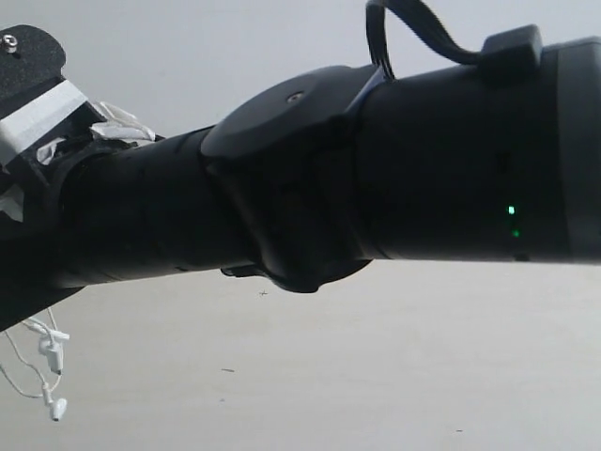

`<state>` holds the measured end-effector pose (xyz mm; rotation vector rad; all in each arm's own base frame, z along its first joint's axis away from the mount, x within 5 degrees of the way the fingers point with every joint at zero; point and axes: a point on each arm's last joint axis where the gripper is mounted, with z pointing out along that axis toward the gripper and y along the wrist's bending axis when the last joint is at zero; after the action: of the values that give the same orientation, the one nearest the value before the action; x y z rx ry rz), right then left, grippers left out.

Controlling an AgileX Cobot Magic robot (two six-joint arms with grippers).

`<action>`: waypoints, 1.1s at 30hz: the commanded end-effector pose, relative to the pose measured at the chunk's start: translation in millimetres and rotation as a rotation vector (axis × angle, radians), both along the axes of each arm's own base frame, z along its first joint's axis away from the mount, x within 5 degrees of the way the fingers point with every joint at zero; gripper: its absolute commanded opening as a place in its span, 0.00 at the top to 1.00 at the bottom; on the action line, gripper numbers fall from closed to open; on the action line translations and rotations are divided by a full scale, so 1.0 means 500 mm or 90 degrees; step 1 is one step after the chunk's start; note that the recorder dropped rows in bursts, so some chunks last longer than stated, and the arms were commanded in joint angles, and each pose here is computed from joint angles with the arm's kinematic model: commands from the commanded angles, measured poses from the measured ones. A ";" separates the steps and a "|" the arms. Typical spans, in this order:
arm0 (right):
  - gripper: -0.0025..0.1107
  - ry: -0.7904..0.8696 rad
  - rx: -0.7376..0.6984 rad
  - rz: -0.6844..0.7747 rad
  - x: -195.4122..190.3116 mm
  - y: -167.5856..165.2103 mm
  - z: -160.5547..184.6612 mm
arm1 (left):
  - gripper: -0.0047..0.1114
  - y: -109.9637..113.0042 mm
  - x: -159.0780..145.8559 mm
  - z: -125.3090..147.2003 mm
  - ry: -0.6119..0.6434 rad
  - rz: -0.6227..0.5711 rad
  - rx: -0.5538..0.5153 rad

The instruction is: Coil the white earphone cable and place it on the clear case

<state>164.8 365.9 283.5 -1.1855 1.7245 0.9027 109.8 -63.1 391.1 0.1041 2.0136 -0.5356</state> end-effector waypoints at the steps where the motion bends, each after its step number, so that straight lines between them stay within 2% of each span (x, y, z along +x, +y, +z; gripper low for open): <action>1: 0.20 -0.007 -0.007 -0.003 0.002 0.001 -0.006 | 0.96 -0.007 0.002 0.014 -0.022 -0.010 -0.043; 16: 0.28 -0.021 -0.001 -0.018 0.009 0.003 0.003 | 0.96 -0.014 0.002 0.027 -0.047 -0.021 -0.101; 19: 0.33 -0.020 -0.001 -0.020 0.009 0.003 0.004 | 0.96 -0.015 0.002 0.029 -0.049 -0.021 -0.106; 25: 0.53 -0.020 -0.001 -0.020 0.009 0.003 0.004 | 0.96 -0.015 0.003 0.030 -0.053 -0.022 -0.108; 31: 0.64 -0.018 0.000 -0.019 0.009 0.003 0.004 | 0.96 -0.015 0.003 0.030 -0.053 -0.022 -0.107; 33: 0.65 -0.018 0.000 -0.019 0.009 0.003 0.004 | 0.96 -0.015 0.003 0.030 -0.055 -0.022 -0.105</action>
<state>168.9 366.9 282.1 -1.1641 1.7290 0.8652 110.6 -70.2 402.6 0.0624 1.9001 -0.6948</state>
